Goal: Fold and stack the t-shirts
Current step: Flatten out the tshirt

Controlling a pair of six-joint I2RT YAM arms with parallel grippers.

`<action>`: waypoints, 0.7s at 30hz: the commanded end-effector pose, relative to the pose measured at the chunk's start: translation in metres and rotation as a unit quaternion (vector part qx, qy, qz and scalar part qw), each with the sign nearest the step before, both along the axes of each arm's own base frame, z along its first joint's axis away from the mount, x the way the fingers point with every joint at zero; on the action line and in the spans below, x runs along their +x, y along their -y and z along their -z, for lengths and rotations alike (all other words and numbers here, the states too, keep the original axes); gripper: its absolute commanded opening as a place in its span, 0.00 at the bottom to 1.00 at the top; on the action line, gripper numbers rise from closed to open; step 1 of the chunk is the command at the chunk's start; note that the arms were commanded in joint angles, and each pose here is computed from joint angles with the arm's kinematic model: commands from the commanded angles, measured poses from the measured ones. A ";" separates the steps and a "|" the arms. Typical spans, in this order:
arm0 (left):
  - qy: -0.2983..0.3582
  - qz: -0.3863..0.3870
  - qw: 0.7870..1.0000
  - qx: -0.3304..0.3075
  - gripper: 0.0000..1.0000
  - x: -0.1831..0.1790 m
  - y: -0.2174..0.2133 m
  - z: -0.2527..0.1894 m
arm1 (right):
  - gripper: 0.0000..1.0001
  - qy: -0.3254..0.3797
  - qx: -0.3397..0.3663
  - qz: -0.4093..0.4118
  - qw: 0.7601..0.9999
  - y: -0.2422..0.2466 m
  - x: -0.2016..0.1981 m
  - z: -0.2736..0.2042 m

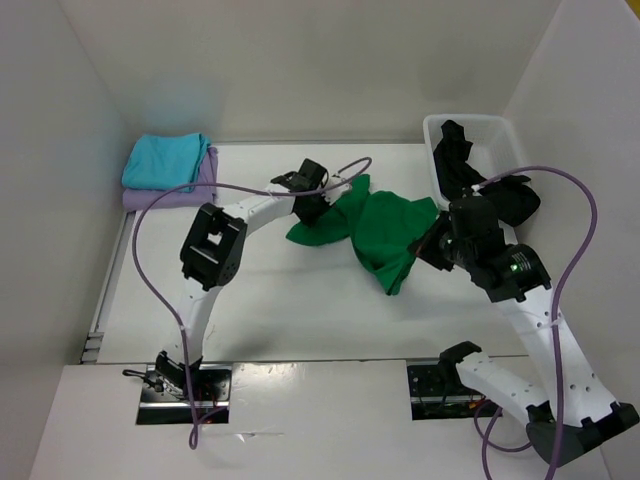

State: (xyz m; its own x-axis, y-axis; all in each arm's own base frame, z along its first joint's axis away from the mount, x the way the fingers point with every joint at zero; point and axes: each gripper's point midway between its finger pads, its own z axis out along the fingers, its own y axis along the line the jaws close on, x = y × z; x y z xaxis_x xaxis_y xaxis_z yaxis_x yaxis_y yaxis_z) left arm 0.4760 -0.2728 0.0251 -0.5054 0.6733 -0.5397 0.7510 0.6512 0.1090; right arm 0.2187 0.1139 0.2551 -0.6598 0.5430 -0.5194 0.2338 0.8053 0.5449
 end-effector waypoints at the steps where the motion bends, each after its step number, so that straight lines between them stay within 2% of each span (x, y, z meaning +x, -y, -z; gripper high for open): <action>1: -0.048 0.025 0.995 0.084 0.03 -0.041 -0.042 0.035 | 0.00 0.024 0.001 0.022 0.999 0.011 0.001 -0.015; 3: -0.066 0.037 0.992 0.105 0.00 -0.070 -0.061 0.040 | 0.00 0.033 0.004 0.016 0.999 0.009 0.004 -0.018; 4: -0.059 0.045 0.991 0.108 0.00 -0.077 -0.071 0.025 | 0.00 0.032 0.006 0.012 0.999 0.008 0.003 -0.019; 5: -0.095 0.053 0.986 0.129 0.00 -0.107 -0.088 0.036 | 0.00 0.038 0.005 0.010 0.999 0.007 0.005 -0.020; 7: -0.098 0.066 0.985 0.122 0.00 -0.128 -0.110 0.012 | 0.00 0.042 0.005 0.003 0.999 0.006 0.005 -0.022; 9: -0.149 0.085 0.974 0.145 0.00 -0.175 -0.140 0.012 | 0.00 0.040 -0.001 0.003 0.999 0.008 0.006 -0.018; 10: -0.140 0.096 0.975 0.145 0.05 -0.186 -0.146 -0.007 | 0.00 0.039 0.002 -0.001 0.999 0.006 0.005 -0.018; 11: -0.172 0.118 0.966 0.150 0.14 -0.210 -0.158 -0.011 | 0.00 0.034 -0.001 -0.010 0.999 0.004 0.006 -0.016; 12: -0.184 0.123 0.964 0.148 0.56 -0.223 -0.165 -0.017 | 0.00 0.035 -0.004 -0.012 0.999 0.004 0.007 -0.013; 13: -0.178 0.131 0.965 0.139 0.70 -0.233 -0.166 -0.031 | 0.00 0.040 0.001 -0.017 0.999 0.002 0.008 -0.015; 14: -0.189 0.122 0.966 0.126 0.77 -0.241 -0.173 -0.040 | 0.00 0.034 0.003 -0.021 0.999 -0.001 0.008 -0.013; 16: -0.159 0.097 0.978 0.094 0.92 -0.236 -0.174 -0.063 | 0.00 0.042 0.010 -0.025 0.999 -0.004 0.012 -0.015; 19: -0.097 0.033 0.995 0.019 0.95 -0.198 -0.171 -0.103 | 0.00 0.042 0.013 -0.029 0.999 -0.006 0.012 -0.013; 21: -0.082 -0.011 0.996 -0.033 0.95 -0.181 -0.172 -0.117 | 0.00 0.042 0.013 -0.029 0.999 -0.006 0.012 -0.013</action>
State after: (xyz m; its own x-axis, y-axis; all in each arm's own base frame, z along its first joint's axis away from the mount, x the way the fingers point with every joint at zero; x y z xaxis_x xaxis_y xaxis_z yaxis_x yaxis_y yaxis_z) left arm 0.2781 -0.0932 0.1151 -0.5568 0.7499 -0.3572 0.8000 0.5999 0.0123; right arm 0.2218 0.1158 0.2587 -0.6698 0.5178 -0.5322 0.1840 0.8102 0.5566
